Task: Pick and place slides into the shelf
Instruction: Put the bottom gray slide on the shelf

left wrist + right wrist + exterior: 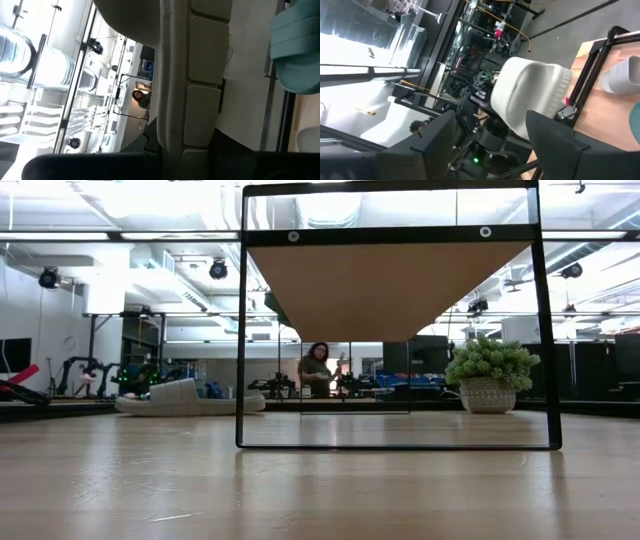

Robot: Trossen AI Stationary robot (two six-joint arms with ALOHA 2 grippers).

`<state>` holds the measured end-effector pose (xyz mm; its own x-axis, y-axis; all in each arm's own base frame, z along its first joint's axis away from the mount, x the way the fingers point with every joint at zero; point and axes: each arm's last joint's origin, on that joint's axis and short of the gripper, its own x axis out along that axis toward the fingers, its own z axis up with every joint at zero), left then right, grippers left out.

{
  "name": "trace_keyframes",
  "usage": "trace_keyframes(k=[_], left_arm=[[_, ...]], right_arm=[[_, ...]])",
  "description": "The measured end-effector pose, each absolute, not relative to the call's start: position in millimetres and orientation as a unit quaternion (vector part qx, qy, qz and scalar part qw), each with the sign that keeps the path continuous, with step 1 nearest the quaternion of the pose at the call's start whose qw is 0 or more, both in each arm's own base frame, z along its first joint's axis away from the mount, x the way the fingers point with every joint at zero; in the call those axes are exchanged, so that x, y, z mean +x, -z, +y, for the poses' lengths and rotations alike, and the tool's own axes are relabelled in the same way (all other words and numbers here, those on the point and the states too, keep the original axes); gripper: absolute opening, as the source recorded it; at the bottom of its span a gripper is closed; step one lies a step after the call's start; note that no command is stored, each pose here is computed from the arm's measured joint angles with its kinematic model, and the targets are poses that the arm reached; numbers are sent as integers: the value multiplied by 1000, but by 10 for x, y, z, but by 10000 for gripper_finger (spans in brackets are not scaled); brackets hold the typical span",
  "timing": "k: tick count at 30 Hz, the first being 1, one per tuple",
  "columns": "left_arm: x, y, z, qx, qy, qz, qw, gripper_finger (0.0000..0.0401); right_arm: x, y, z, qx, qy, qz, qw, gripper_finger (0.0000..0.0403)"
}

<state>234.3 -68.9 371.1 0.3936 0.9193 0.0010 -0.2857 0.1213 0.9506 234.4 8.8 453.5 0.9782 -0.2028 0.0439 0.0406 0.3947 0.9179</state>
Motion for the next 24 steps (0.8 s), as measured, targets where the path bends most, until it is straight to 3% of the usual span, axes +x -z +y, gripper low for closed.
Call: trace_keyframes(k=[17,24], left_arm=[[2460,-3598,-734,541,-419,358,635,38],[2426,-3647,-719,548,-417,361,629,38]], right_arm=[[2459,-4403,119,659,55,-18,750,233],[2695,-4334,120,664,51,17,746,232]])
